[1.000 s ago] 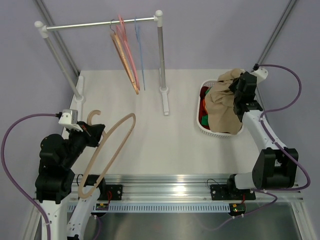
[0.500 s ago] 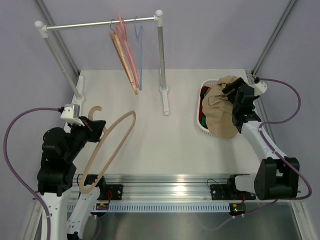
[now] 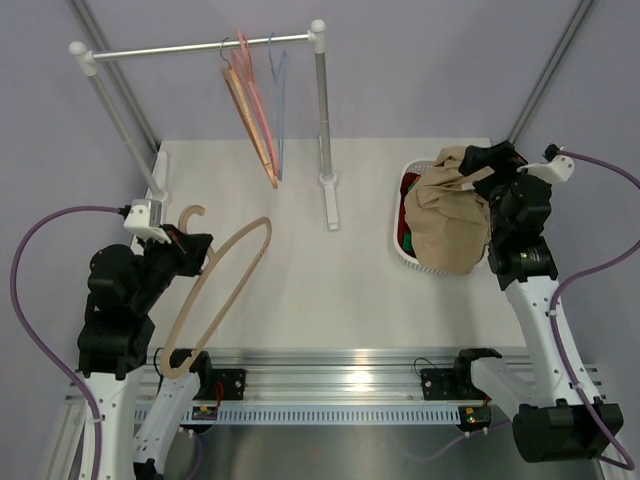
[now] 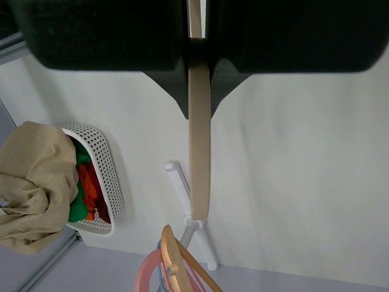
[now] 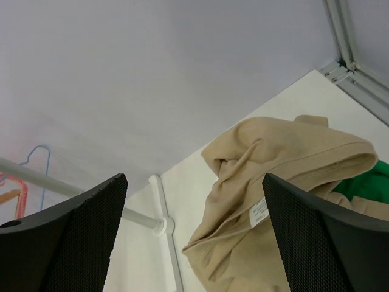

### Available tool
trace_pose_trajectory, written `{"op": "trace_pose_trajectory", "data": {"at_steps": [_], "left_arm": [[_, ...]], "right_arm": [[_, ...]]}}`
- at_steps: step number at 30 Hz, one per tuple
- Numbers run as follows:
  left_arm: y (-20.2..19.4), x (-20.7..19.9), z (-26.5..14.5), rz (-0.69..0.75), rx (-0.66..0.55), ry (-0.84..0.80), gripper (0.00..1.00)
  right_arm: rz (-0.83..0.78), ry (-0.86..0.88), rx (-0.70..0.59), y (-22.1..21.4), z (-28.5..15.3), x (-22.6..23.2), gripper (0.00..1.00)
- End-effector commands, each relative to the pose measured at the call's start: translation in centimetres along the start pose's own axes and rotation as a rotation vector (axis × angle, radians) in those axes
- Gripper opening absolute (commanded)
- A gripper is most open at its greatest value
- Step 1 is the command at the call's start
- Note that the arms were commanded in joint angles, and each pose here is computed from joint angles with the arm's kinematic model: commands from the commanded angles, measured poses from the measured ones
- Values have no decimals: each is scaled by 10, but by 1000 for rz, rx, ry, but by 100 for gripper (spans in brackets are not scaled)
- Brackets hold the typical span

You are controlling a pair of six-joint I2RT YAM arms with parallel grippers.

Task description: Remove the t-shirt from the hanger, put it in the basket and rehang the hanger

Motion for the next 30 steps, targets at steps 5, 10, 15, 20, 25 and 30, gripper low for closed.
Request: {"op": "trace_pose_trajectory", "data": {"at_steps": [5,10,15,20,25,30], "left_arm": [[33,-10,-14,43,-195,-56,0],[36,-10,-16,36,-208,-50,0],[35,-14,-19,10,-216,-74,0],[35,-21,-23,-42,-251,-143,0],[30,-31,-31,-100,-288,-235,0],[26,-37,-43,-83,-315,-281,0]], "right_arm": [[35,276,337,-50,-53,47,98],[240,514,632,-136,-116,94,81],[425,685,837,-175,-168,141,68],[415,752,995,-218,-204,179,86],[470,712,1088,-255,-213,193,90],[505,669,1034,-265,-205,204,85]]}}
Point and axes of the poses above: each gripper's point midway between its finger pads, its own z axis out along the fingers, its own x axis along the line the jaws close on, y = z × x, the point moved 10 cm from there along -z, back along the fingers, and after that the axes turned 15 degrees about z, right-handed, at the moved point
